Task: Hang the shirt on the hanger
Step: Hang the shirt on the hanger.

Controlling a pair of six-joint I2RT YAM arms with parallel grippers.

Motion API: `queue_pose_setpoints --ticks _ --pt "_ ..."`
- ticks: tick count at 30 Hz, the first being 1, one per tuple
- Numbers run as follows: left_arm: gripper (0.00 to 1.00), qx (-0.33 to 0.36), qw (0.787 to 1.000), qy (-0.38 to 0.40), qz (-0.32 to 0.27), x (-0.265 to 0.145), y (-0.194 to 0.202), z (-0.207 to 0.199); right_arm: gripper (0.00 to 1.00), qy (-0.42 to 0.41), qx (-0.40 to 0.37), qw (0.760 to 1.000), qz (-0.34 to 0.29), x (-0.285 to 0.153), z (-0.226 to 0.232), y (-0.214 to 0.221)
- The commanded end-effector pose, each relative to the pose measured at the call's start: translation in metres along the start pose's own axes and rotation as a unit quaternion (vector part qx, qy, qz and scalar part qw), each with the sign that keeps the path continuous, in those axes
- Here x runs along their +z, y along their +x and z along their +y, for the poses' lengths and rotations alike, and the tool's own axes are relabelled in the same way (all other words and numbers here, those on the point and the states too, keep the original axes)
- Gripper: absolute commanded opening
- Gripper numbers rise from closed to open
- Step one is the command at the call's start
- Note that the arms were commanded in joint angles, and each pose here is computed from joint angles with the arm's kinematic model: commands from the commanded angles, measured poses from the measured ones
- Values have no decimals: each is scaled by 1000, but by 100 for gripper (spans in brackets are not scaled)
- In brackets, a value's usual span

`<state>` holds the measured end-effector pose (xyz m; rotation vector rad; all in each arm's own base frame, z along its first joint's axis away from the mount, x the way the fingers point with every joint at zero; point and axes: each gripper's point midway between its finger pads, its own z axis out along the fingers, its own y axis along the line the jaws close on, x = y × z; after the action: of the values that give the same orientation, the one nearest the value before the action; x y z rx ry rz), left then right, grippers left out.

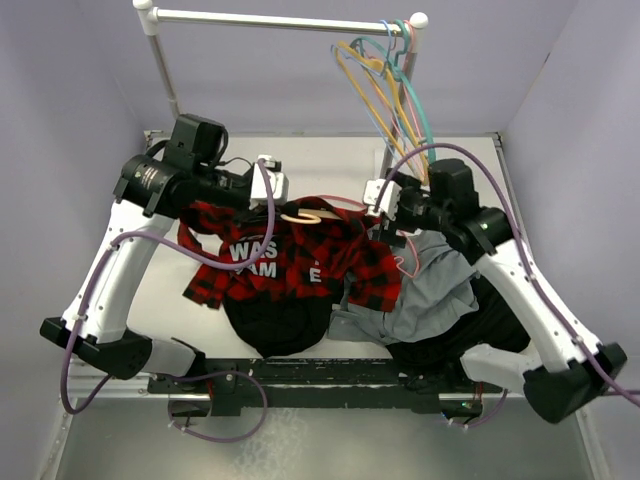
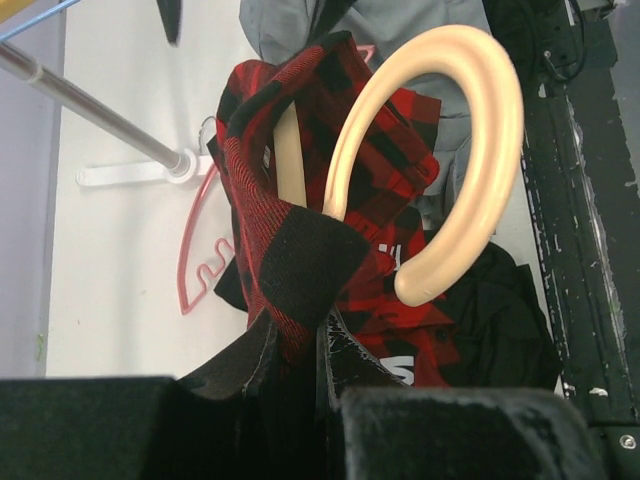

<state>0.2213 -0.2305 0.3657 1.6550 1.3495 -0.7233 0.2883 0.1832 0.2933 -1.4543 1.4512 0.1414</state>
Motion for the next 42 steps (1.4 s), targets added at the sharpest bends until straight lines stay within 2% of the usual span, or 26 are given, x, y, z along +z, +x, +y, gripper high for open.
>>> queue_pose_setpoints --ticks 1,6,8,9,10,11,12,17,21,25,29,32,37,40,42 --pt "0 59 998 2 -29 -4 -15 0 88 -105 6 994 -39 0 29 -17" --pt "0 57 998 11 -36 1 -16 4 83 -141 26 988 -52 12 40 -17" --pt "0 56 998 10 -37 3 -16 7 77 -141 17 989 -48 15 40 -13" --pt "0 56 998 10 -39 4 -17 9 72 -141 11 988 -58 16 40 -16" --pt "0 54 998 11 -41 4 -17 9 61 -141 11 987 -72 18 40 -20" --pt "0 53 998 12 -43 5 -18 10 42 -136 8 987 -85 18 39 -25" --pt "0 50 998 12 -45 6 -19 11 36 -128 9 987 -97 19 37 -29" --pt "0 37 998 10 -47 13 -17 21 37 -103 -12 982 -155 18 39 -58" --pt "0 24 998 13 -50 17 -16 25 25 -110 -16 978 -174 21 47 -74" --pt "0 19 998 11 -52 21 -16 31 23 -127 -13 972 -199 29 52 -91" --pt "0 11 998 10 -53 24 -15 34 25 -123 -11 969 -211 36 48 -97" --pt "0 11 998 7 -55 24 -18 35 36 -133 -5 970 -204 46 50 -92" --pt "0 14 998 2 -55 23 -19 38 41 -152 0 965 -213 55 53 -94" --pt "0 15 998 -1 -55 23 -20 40 37 -155 2 965 -212 59 54 -92" --pt "0 17 998 -1 -56 23 -20 39 23 -164 0 963 -216 61 59 -91"
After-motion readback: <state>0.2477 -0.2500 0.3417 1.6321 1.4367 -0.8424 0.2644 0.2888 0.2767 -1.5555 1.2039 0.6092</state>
